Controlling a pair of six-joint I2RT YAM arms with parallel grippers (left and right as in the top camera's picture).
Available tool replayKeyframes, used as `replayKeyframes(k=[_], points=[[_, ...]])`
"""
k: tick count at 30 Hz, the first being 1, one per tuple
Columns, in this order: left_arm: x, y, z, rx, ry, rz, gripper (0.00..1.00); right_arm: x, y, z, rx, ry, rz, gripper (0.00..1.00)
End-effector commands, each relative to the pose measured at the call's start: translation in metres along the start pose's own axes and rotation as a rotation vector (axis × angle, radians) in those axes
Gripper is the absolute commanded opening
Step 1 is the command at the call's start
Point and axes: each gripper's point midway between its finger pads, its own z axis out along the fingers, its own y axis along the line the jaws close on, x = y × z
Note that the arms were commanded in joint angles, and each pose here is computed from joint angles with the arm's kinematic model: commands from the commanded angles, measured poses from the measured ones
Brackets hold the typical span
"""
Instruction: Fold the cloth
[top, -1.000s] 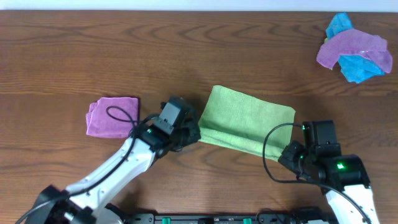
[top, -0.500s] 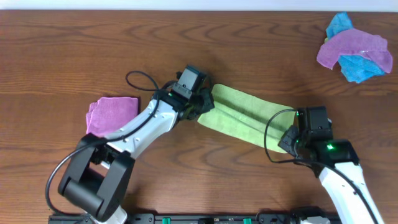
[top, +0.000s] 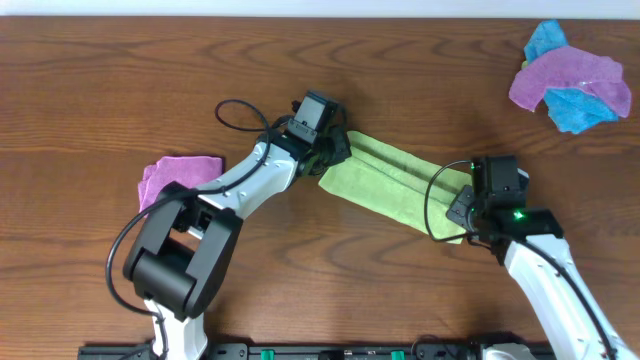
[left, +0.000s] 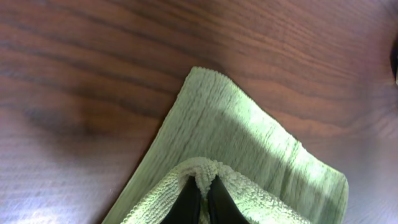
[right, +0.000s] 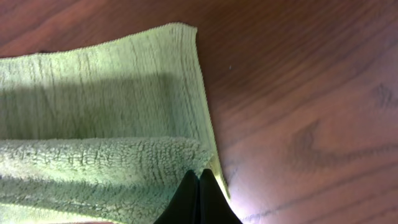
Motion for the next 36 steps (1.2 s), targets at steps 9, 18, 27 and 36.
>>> replayKeyframes(k=[9, 18, 27, 36], points=[[-0.039, -0.005, 0.023, -0.016, -0.082, 0.015, 0.06, -0.028, -0.032, 0.023, 0.111, -0.051, 0.017, 0.01], [-0.042, -0.002, 0.035, -0.031, -0.083, 0.034, 0.06, -0.038, -0.027, 0.036, 0.099, -0.075, 0.014, 0.01], [-0.048, 0.004, 0.035, -0.066, -0.118, 0.068, 0.06, -0.04, -0.023, 0.051, 0.099, -0.075, 0.014, 0.01], [-0.051, 0.002, 0.034, -0.062, -0.129, 0.123, 0.2, -0.043, -0.021, 0.053, 0.093, -0.085, 0.017, 0.68]])
